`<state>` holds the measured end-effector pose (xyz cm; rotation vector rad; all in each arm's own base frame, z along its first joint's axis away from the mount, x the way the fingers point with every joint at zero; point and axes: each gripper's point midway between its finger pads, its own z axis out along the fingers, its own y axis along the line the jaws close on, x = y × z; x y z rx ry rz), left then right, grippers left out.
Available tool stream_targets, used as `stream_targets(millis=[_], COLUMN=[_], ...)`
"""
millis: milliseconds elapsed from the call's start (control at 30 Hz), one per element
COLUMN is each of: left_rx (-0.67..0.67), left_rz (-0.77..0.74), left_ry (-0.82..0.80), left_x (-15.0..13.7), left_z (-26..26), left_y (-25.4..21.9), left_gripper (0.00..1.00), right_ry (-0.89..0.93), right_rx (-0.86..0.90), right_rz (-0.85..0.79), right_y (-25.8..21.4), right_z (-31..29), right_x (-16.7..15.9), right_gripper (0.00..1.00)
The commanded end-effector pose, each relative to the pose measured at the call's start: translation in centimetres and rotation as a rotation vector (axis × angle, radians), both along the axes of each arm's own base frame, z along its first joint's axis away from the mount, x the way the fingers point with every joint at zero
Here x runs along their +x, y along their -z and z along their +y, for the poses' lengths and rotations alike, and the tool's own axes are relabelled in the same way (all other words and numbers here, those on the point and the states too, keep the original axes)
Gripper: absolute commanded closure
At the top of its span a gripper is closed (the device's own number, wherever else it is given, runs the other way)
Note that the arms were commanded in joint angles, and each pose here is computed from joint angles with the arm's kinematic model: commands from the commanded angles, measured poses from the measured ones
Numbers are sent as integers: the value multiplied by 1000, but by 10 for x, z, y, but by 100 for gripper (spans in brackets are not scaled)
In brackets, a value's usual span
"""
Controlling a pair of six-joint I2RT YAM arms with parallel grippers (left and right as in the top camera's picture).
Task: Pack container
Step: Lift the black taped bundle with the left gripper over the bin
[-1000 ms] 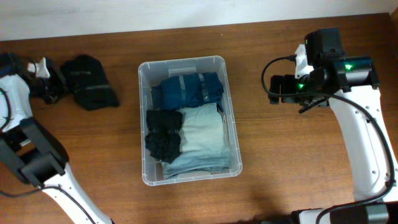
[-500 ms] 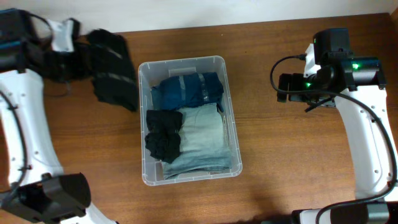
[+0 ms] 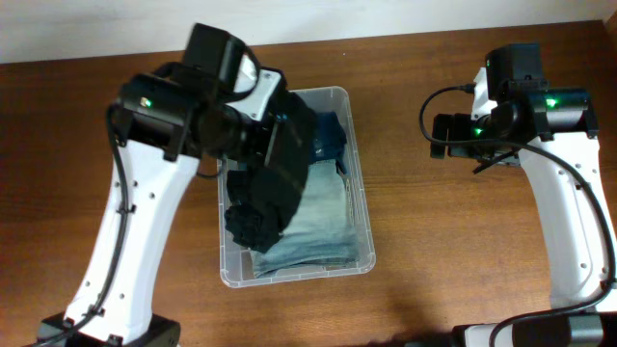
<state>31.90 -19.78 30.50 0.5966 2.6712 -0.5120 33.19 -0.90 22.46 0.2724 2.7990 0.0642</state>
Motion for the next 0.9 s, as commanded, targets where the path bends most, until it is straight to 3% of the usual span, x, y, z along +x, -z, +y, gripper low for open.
stream_targets(millis=[0,333,567,667,800,867], left_rx=[56,148,95,138,368,384], left_rz=[-41,-7,62,92,32,20], left_ry=[-118,-187,-164,-234,-431,-454], left_x=[-15,-32,-42,-44,-36,-34], left_z=[-12,-54,-67,-54,11,21], left_y=[-6,69,116,135,142,138], left_gripper=[99,99,100,99,99,100], right_ry=[18,17,17,17,17,17], right_rx=[-9,-8,-8,-8,-8,-8], right_rz=[6,10,10,13,13,13], right_y=[2,2,2,2,2,2], right_z=[-4,-4,-4,-4,-4,-4], right_x=[1,0,0,-1,-1,-1], right_gripper=[1,1,2,1,1,2])
